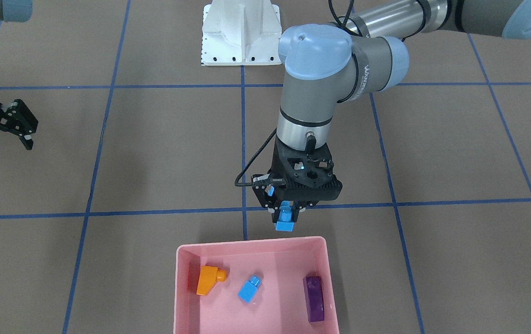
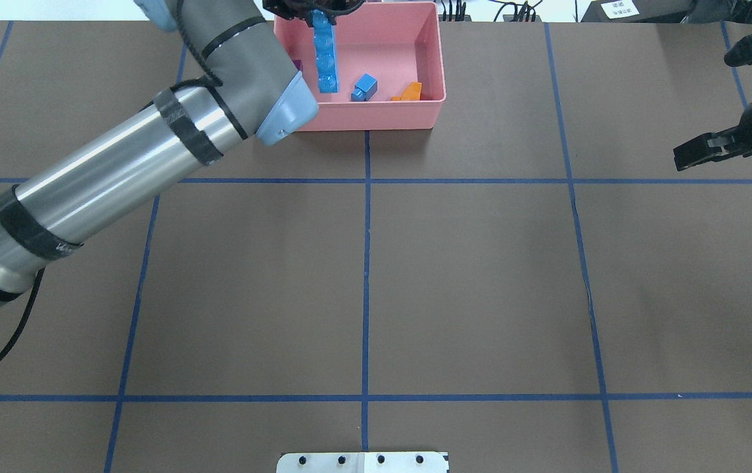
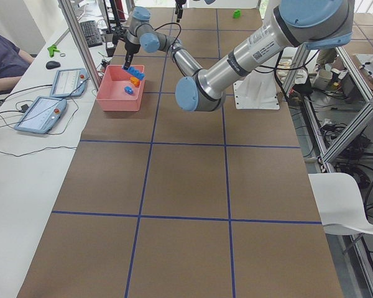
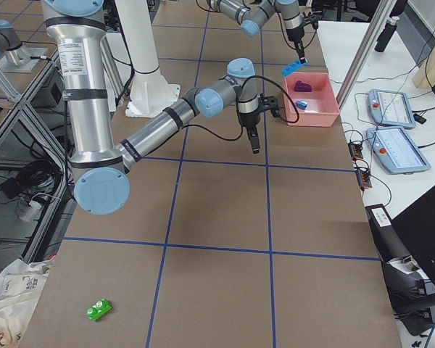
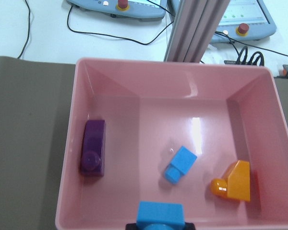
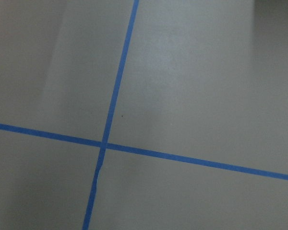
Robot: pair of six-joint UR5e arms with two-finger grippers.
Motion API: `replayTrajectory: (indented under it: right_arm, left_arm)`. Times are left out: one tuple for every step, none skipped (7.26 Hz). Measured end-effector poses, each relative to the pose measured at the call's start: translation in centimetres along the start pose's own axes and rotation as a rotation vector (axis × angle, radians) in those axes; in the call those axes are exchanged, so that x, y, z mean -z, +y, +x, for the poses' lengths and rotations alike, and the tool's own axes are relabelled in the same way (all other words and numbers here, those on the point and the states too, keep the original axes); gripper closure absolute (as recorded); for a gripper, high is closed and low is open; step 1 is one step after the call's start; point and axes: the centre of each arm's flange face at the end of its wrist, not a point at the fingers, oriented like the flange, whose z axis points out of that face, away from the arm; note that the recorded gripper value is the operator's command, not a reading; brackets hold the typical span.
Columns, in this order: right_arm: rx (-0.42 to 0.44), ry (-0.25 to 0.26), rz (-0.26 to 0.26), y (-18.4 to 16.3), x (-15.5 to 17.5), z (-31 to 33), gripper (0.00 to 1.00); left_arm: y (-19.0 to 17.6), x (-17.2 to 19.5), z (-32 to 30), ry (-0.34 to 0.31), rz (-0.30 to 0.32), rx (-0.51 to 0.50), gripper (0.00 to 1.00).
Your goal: Put all blocks into box
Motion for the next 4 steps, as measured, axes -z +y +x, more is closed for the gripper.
replayTrajectory:
  right_arm:
    - [0.011,-0.011,0.006,2.2,-0.8,1.8,0.00]
    - [0.018,-0.025,0.006,4.5,-1.6,3.6,0.00]
    - [0.026,-0.047,0.005,7.2,-2.2,5.6,0.00]
    - [0.027,-0.074,0.002,9.9,-2.5,7.5,0.00]
  left_arm:
    - [-2.2,-1.4,0.7,-0.001,0.007,0.006,1.00]
    - [-3.2,-2.8,0.4,-0.009,0.009,0.010,1.00]
    - [-3.4,-4.3,-0.2,-0.026,0.002,0.015,1.00]
    - [-3.1,-5.9,-0.8,-0.046,-0.011,0.018,1.00]
